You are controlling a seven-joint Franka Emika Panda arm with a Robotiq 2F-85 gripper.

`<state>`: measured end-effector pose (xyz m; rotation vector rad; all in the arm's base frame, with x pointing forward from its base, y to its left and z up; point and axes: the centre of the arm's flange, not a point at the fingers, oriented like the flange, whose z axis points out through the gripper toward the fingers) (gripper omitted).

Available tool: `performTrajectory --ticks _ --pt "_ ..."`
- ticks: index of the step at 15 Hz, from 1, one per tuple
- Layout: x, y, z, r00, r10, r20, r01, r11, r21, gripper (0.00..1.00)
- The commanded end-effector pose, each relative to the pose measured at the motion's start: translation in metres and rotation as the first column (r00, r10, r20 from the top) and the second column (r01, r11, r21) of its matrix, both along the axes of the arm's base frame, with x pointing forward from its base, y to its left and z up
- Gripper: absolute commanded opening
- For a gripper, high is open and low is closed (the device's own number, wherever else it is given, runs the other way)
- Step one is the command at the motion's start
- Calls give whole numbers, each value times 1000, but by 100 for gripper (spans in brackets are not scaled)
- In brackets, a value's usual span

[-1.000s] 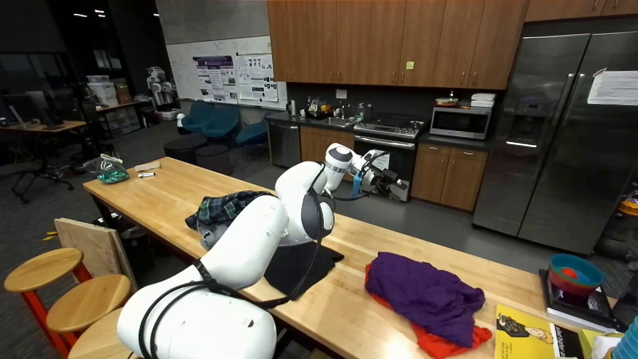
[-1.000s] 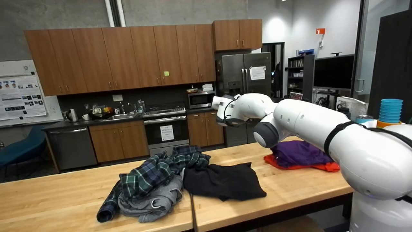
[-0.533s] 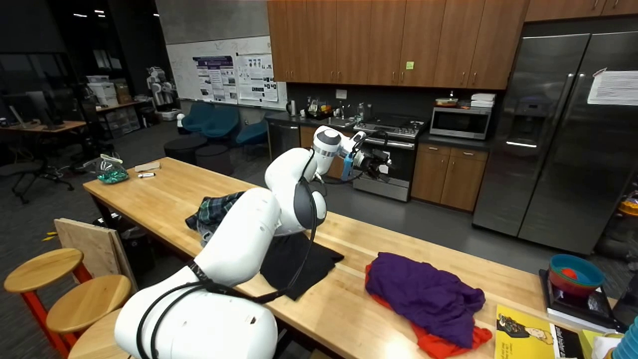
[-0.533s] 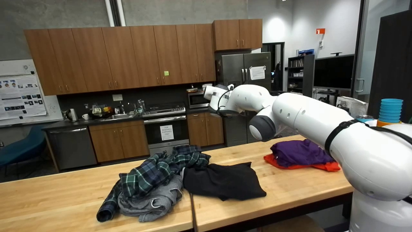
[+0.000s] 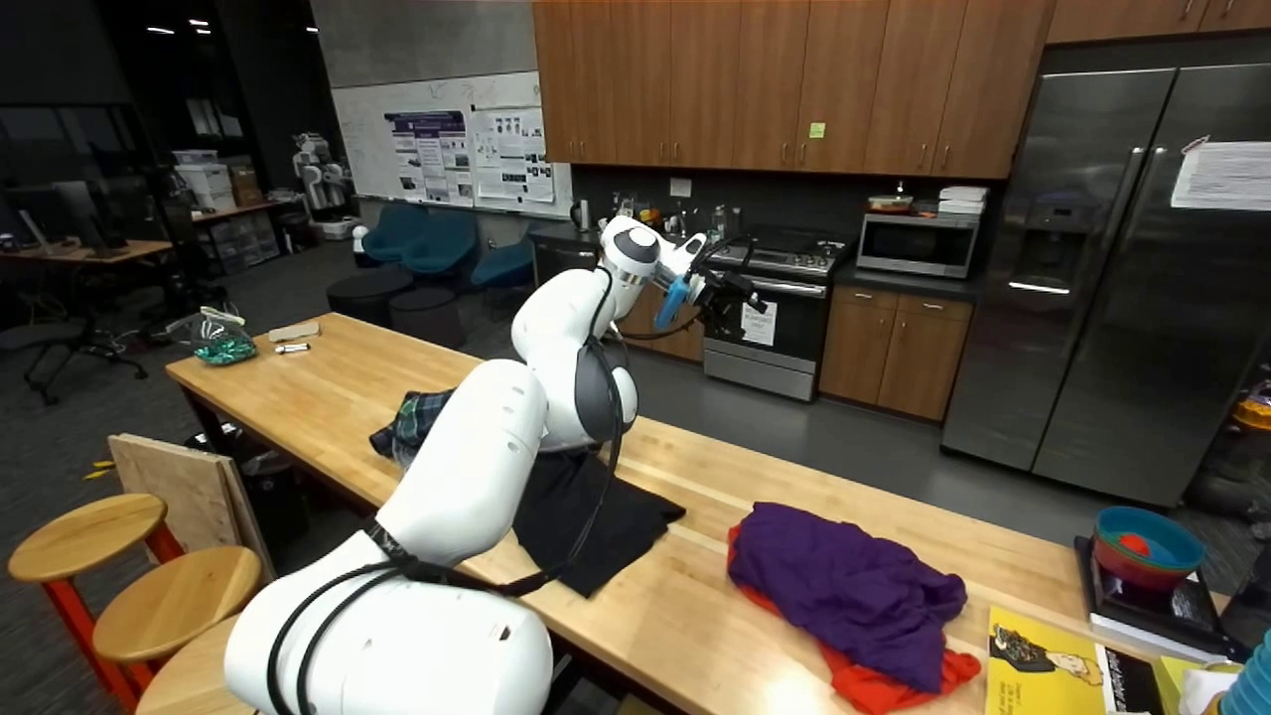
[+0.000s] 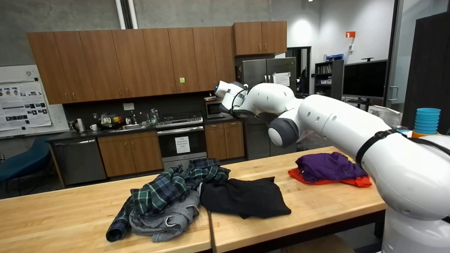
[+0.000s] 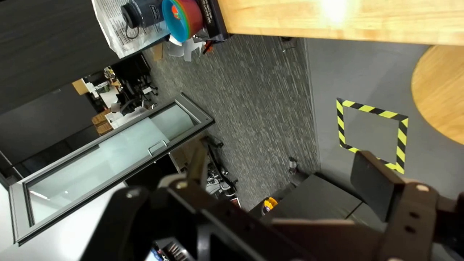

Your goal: Move the checked shirt to the left

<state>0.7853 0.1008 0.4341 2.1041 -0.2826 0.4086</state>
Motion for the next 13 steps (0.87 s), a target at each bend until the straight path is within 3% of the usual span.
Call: performTrajectory --ticks 1,13 --pt "0 0 0 1000 0 -1 0 1000 1 100" --pt "1 -3 -2 1000 -3 -5 3 1000 1 100"
